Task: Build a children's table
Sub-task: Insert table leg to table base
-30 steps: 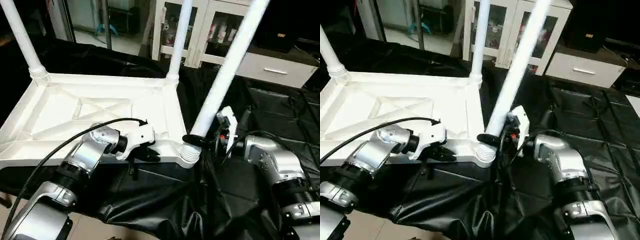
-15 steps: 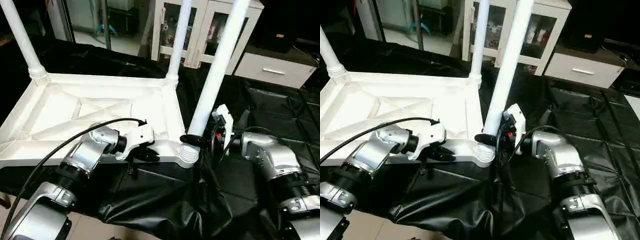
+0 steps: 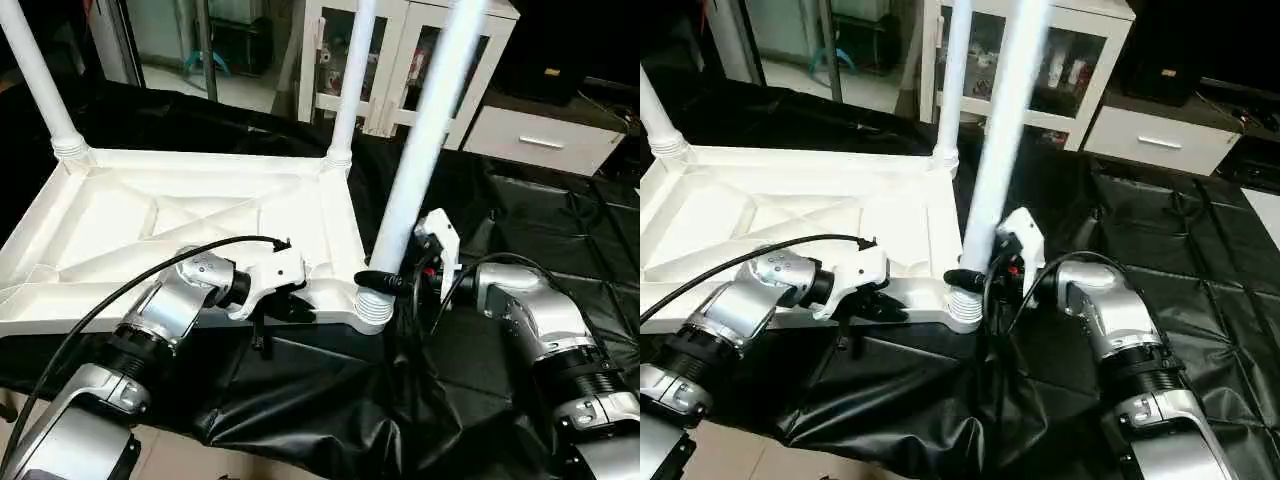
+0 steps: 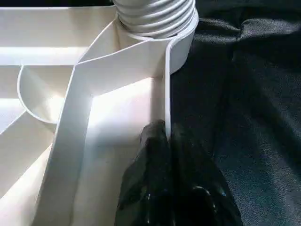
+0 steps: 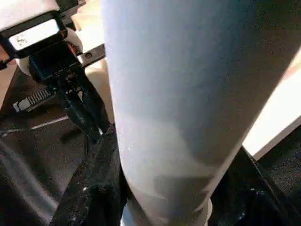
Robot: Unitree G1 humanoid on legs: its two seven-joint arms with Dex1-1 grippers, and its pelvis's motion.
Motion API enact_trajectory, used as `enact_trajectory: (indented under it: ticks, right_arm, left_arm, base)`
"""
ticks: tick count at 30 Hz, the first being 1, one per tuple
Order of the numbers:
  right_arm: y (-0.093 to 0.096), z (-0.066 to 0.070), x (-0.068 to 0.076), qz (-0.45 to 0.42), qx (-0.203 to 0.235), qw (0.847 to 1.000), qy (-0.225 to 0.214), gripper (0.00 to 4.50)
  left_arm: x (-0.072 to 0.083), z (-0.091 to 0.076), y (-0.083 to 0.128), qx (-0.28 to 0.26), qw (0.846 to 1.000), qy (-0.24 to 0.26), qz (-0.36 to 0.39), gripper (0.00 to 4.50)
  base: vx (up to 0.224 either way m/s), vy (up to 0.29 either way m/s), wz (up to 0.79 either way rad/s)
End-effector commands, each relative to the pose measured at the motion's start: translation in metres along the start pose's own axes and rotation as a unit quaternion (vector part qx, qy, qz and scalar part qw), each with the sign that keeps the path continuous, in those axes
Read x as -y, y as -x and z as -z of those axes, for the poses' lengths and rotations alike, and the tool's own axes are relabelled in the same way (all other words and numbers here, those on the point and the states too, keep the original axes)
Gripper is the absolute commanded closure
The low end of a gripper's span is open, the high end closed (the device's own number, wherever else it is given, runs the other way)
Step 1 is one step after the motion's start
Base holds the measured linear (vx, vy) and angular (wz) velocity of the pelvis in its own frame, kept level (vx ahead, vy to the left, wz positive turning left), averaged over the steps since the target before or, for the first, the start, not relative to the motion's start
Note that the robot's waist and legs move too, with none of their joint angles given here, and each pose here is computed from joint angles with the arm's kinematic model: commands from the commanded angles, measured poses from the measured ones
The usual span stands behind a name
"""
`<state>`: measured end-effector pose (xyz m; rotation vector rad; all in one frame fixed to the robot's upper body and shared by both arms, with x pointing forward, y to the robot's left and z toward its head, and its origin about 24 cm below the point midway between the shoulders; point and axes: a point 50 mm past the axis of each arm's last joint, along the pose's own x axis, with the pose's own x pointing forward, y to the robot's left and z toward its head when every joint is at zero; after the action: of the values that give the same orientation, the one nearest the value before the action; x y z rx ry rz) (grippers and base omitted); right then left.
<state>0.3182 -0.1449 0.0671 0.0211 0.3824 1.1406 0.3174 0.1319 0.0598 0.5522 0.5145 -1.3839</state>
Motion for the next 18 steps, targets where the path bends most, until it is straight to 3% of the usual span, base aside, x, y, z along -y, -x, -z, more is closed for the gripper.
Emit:
enact_trajectory:
  ticks: [1,6,12,18]
  right_arm:
    - [-0.002,0.027,-0.006,-0.012,-0.074,0.997,-0.010,2.64]
    - [-0.004,0.027,-0.004,-0.003,-0.076,0.997,-0.002,2.64]
    - [-0.003,0.036,0.002,0.039,-0.047,0.997,-0.050,2.64]
    - [0.004,0.060,0.011,0.133,-0.011,0.986,-0.098,2.64]
  left_arm:
    - [0.004,0.007,-0.003,-0.018,1.000,0.008,0.013,4.50]
    - [0.004,0.006,-0.004,-0.017,1.000,0.009,0.014,4.50]
    - [0.004,0.006,-0.004,-0.017,1.000,0.010,0.014,4.50]
    - [0.004,0.005,-0.005,-0.014,1.000,0.011,0.013,4.50]
  base:
    - [0.000,0.000,0.00]
    - [0.000,0.000,0.00]
    - [0.000,0.000,0.00]
    - [0.000,0.000,0.00]
